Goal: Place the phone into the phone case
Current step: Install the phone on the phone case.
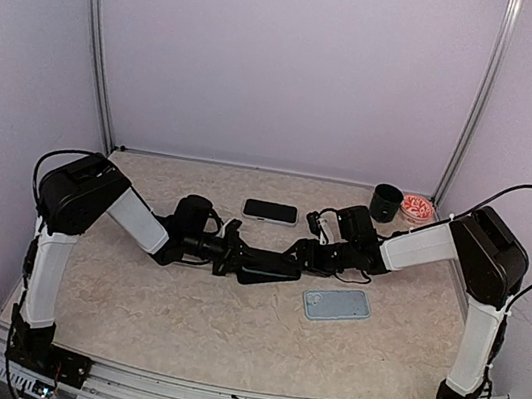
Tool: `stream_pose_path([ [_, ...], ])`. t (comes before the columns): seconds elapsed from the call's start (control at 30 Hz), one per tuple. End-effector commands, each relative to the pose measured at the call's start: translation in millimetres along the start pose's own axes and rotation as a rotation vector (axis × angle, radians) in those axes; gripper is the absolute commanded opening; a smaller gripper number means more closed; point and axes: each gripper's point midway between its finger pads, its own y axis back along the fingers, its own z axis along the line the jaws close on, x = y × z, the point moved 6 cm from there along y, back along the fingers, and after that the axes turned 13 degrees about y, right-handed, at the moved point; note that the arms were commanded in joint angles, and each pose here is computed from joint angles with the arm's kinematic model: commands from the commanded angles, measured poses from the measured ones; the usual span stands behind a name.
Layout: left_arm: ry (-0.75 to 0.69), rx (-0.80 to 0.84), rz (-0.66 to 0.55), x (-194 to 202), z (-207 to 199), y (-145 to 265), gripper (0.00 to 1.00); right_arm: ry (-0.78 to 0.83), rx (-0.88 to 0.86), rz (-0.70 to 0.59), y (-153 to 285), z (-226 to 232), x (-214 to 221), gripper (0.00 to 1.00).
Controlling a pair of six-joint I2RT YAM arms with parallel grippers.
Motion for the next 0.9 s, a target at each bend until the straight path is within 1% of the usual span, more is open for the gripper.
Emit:
stream_pose_path([
  [0.0, 0.028, -0.042, -0.018, 4, 20, -9, 0.06, 0.025, -0.114, 0.052, -11, 27, 8, 0.72],
  [0.17, 0.018, -0.041, -0.024, 5, 19, -6, 0.06, 0.02, -0.125, 0.053, -11, 27, 11, 0.72],
  [0.3, 0.008, -0.027, -0.023, 6, 18, -4, 0.0, 0.021, -0.135, 0.052, -10, 29, 10, 0.72],
  [0.6, -0.044, 0.057, -0.024, 10, 5, 8, 0.0, 0.031, -0.128, 0.045, 2, 31, 4, 0.73],
  [0.87, -0.077, 0.097, -0.019, 14, -4, 14, 0.0, 0.031, -0.117, 0.01, 23, 28, -8, 0.73],
])
